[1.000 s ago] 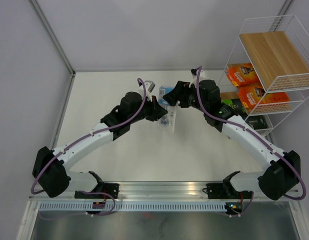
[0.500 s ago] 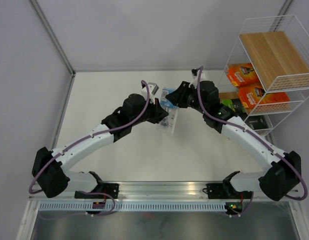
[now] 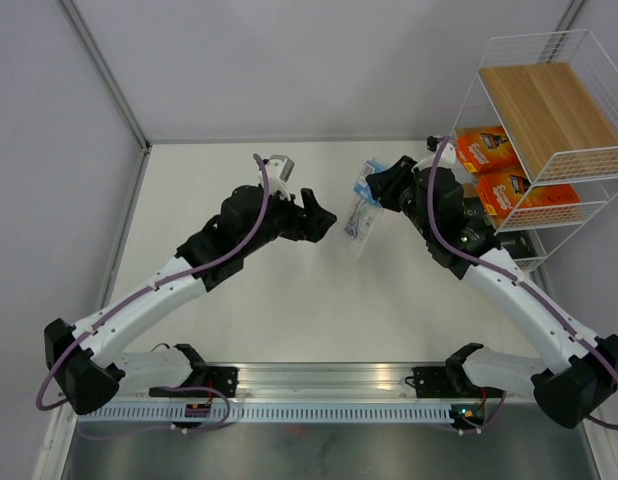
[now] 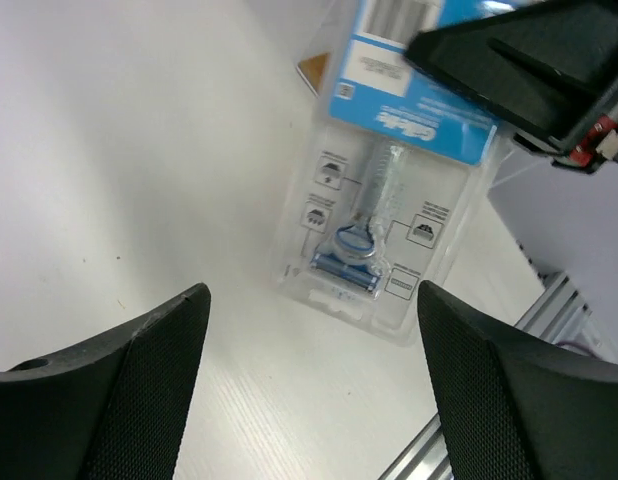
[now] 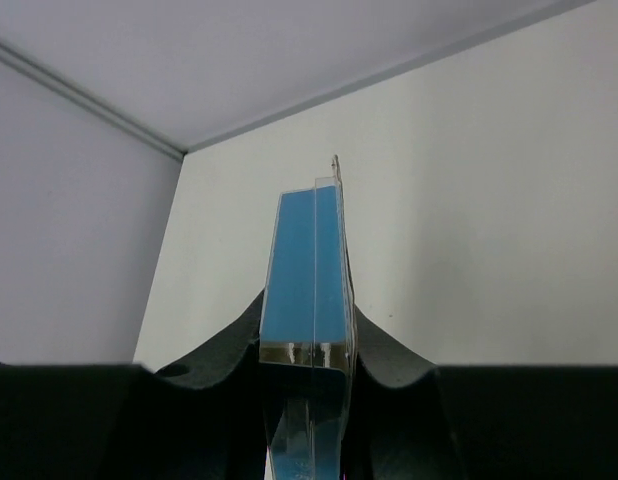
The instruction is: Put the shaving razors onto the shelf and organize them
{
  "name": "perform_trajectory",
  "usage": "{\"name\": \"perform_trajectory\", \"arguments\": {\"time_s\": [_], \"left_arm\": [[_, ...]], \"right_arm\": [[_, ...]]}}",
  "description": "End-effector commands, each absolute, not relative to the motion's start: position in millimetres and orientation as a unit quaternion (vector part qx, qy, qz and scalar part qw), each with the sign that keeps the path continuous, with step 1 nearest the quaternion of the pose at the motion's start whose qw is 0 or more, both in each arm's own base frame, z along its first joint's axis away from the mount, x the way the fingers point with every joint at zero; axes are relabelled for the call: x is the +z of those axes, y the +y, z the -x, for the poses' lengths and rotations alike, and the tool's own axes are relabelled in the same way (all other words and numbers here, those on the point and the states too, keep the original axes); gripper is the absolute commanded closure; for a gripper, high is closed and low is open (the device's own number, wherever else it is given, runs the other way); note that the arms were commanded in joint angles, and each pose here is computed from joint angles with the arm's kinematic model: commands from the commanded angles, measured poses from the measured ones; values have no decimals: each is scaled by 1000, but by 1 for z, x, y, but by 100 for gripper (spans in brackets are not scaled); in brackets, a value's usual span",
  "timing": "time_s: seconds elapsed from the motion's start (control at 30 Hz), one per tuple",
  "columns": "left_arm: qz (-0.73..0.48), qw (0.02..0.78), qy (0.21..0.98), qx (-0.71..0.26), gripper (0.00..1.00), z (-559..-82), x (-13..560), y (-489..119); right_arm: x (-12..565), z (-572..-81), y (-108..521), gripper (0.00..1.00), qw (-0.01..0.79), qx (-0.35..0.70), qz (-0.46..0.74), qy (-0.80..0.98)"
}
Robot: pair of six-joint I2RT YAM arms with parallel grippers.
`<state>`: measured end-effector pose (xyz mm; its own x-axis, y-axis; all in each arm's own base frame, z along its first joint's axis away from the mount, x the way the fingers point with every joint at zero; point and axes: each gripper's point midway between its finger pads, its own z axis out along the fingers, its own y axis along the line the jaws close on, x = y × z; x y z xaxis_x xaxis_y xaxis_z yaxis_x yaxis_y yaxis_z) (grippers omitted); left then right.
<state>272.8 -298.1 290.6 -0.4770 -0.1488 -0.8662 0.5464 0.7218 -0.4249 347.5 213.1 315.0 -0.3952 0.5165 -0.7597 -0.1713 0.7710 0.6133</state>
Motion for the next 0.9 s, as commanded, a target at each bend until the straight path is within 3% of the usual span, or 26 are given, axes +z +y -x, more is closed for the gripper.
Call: {"name": "perform_trajectory", "arguments": {"time_s": [0.0,0.1,0.33,0.57,0.87], "left_arm": [[-38,522,776,-351,11,-277,332,-274],[42,499,784,-367,5,-279,336,-264],[164,377,777,-476,4,-302,322,-255],[97,312,689,-647,7,-291,347,-289],[44,328,645,-689,14,-298,368,-305]], "right_arm": [[352,-343,159,100,608,266,-199,721],[362,-338,158,100,620,292,-211,697],[394,-335,157,99,647,338,-223,647],[419,-329,133,100,672,362,-289,578],[439,-337,148,99,671,401,-280,557]]}}
